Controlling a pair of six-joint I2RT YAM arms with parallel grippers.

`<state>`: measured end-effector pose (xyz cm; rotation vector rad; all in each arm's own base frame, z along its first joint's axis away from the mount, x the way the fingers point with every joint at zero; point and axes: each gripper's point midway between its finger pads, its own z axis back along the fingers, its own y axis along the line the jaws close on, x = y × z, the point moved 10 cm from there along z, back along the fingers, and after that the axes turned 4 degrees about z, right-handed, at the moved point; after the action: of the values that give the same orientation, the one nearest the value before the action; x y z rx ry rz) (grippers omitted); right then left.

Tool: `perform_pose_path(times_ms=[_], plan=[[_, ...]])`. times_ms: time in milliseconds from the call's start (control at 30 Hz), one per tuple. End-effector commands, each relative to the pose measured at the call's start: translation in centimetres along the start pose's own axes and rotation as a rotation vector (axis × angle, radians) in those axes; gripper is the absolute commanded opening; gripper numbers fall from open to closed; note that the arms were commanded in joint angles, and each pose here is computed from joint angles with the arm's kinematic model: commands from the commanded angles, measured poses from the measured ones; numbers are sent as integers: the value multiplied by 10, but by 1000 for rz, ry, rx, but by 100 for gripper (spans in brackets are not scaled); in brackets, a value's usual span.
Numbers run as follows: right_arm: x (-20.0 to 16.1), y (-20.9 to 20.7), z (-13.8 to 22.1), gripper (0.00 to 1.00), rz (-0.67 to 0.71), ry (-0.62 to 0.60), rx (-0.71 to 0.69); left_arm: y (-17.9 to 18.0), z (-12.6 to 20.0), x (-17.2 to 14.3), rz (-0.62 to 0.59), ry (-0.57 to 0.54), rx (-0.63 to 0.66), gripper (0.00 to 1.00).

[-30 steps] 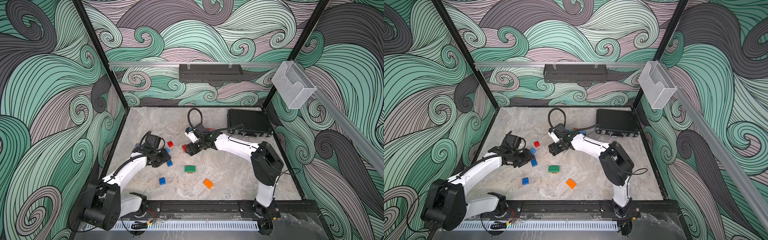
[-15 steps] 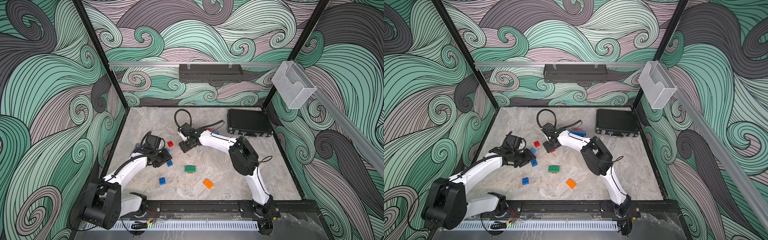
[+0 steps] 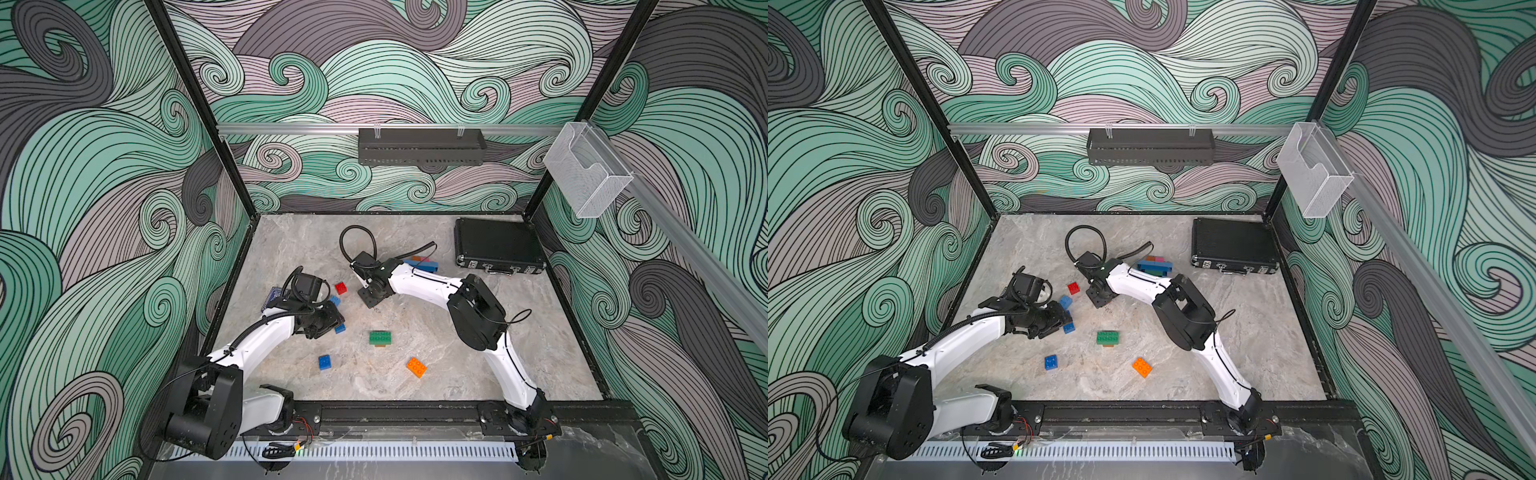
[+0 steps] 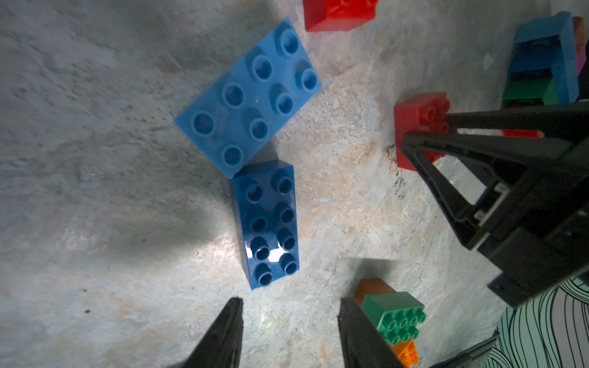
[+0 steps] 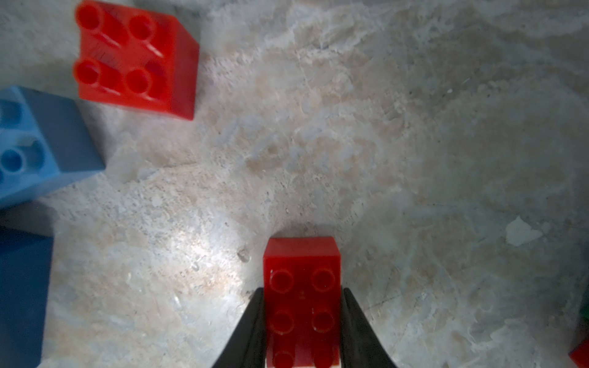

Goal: Assemble a heart with lego
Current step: Pick up the lego brick from the center of the board.

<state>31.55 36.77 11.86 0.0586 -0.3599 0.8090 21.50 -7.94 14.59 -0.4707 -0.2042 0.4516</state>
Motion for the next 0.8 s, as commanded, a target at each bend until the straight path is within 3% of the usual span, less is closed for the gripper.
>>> perform_pose_path(times_ms=[0,200,433,767], plan=[[-12,1,25,28,79,5,38,0,-2,-3,-1,32,-36,50],[-58,0,64,27,156,-43,97,-7,-5,-7,-41,96,-110,51],[-113,-4,78,27,140,67,78,-12,-15,-16,-53,143,-133,51],[-124,18,70,27,165,78,97,-24,-23,-27,-110,180,-127,52]])
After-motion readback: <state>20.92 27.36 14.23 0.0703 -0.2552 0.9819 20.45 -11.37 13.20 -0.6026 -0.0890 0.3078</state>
